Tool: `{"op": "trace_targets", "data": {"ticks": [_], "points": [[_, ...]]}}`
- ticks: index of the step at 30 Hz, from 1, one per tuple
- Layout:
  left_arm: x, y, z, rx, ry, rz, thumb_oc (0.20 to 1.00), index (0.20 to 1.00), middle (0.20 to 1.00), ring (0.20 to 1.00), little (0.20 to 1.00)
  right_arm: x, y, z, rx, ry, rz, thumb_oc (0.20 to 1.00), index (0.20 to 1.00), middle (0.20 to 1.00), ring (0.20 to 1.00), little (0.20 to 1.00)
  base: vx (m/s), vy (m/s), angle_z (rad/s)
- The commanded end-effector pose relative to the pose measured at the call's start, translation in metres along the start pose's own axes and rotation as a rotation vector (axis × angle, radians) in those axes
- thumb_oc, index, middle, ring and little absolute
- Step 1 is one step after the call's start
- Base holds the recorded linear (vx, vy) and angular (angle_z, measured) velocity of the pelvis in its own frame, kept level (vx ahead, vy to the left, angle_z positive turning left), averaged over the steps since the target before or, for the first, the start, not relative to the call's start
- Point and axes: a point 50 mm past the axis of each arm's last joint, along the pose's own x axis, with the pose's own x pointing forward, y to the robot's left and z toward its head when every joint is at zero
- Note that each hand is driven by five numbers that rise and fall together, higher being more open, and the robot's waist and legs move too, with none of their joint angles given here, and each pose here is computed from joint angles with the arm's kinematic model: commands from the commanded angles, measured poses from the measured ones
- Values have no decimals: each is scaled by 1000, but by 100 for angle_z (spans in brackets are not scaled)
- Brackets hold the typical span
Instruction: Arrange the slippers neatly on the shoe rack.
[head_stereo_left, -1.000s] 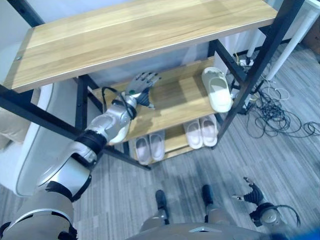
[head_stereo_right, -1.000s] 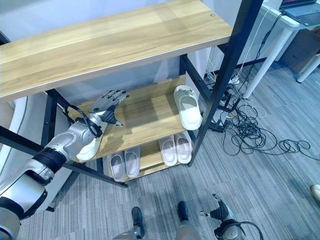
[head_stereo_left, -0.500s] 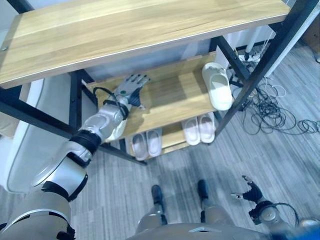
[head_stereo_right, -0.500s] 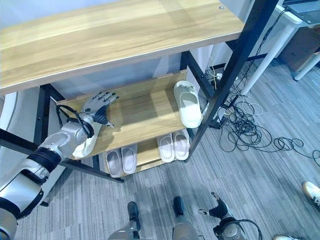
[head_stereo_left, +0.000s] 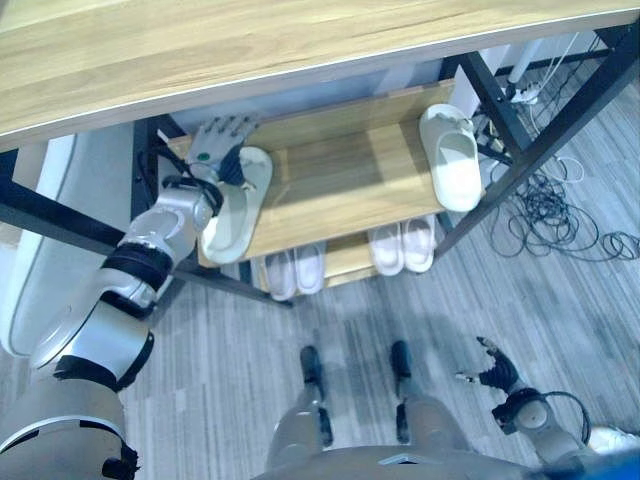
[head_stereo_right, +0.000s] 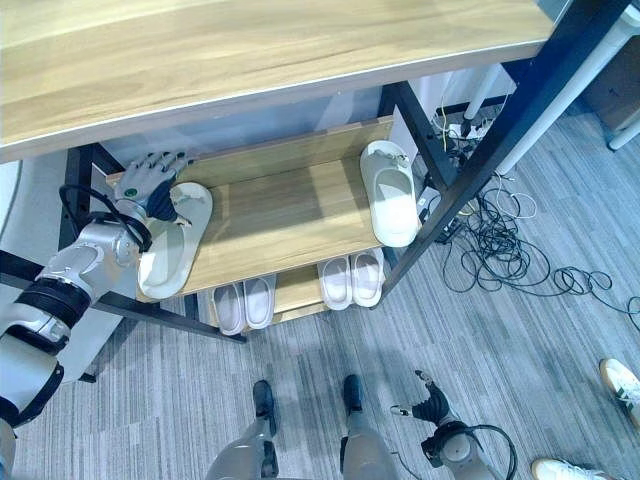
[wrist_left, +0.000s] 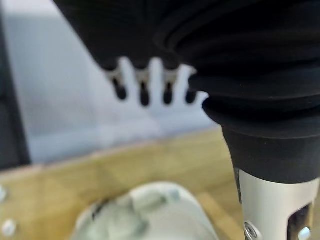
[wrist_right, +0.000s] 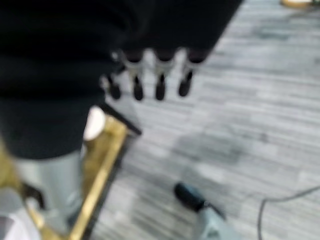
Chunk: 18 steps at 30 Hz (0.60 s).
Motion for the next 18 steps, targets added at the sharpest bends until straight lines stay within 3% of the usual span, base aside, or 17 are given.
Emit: {"op": "trace_targets", "data": {"ticks": [1, 18], "points": [[15, 53, -13, 43, 30, 173, 1000, 1000, 1000, 1000, 1000, 1, -23, 7, -19, -54, -53, 1000, 1000, 1000, 1000, 1000, 0, 0, 0], [9, 49, -20, 61, 83, 186, 1000, 1000, 1000, 1000, 1000, 3, -17, 6, -35, -28, -63, 1000, 1000, 1000, 1000, 1000, 0, 0, 0]]}}
